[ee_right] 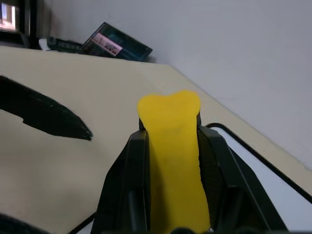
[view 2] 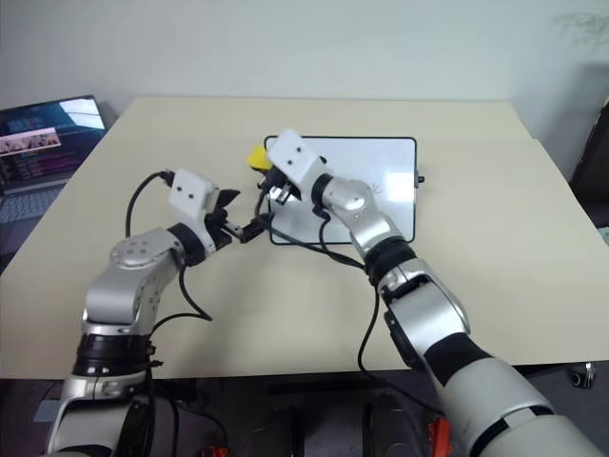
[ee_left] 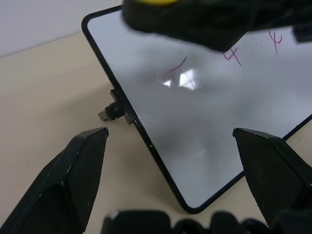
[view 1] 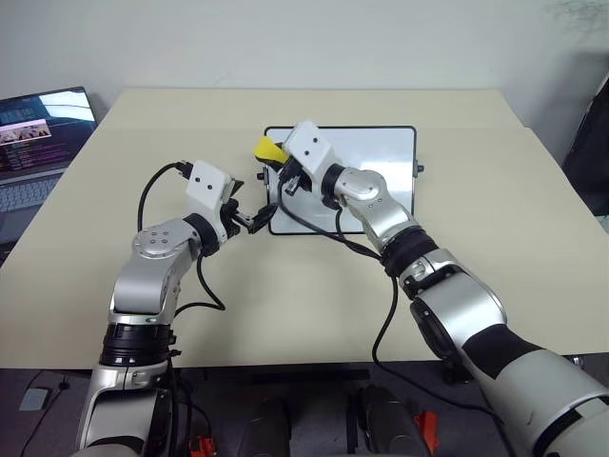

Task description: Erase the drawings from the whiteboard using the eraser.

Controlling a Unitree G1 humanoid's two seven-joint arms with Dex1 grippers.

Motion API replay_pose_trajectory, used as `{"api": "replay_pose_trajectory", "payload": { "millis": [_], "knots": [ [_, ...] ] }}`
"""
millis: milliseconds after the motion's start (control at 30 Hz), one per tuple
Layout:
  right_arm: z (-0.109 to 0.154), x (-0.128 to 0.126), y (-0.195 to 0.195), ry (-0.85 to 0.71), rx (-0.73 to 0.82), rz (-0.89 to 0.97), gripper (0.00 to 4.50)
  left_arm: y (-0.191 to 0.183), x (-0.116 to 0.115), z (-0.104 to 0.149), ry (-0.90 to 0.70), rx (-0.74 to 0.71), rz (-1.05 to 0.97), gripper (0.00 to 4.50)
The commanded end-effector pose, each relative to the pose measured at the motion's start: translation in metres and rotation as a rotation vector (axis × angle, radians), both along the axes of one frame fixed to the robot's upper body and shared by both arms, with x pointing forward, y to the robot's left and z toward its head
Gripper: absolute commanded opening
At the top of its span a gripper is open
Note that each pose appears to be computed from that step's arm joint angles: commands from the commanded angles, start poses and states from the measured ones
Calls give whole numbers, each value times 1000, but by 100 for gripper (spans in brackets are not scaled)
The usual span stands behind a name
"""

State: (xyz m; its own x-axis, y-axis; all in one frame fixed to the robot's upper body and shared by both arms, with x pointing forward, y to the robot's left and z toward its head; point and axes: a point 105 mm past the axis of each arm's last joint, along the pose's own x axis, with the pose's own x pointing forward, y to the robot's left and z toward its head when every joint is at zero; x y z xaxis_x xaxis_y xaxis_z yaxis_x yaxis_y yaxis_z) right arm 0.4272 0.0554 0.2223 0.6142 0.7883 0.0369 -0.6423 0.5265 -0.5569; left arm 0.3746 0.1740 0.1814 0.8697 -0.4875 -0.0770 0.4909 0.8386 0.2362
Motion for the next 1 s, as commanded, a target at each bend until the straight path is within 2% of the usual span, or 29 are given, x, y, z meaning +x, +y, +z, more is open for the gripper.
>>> {"api": "replay_pose_trajectory", "payload": {
  "millis": [33, 200, 433, 567, 700, 767, 1000],
  "knots": [
    [3, 8, -6, -38, -54, -60, 100, -6, -4, 14, -58, -1, -12, 450],
    [2, 21, -20, -22, -41, -175, 100, -16, -6, 12, -51, -6, -31, 450],
    [-12, 22, -20, 32, -19, -199, 100, -22, -6, 13, -51, -11, -43, 450],
    [-28, 18, -13, 89, -32, -180, 100, -24, -7, 14, -54, -14, -47, 450],
    [-60, 5, -2, 177, -130, -91, 99, -22, -9, 15, -54, -14, -42, 450],
    [-68, 3, -1, 197, -153, -76, 99, -21, -9, 15, -53, -13, -38, 450],
    [-47, 25, -30, 135, -89, -262, 99, -22, -9, 15, -53, -11, -41, 450]
  ]
}}
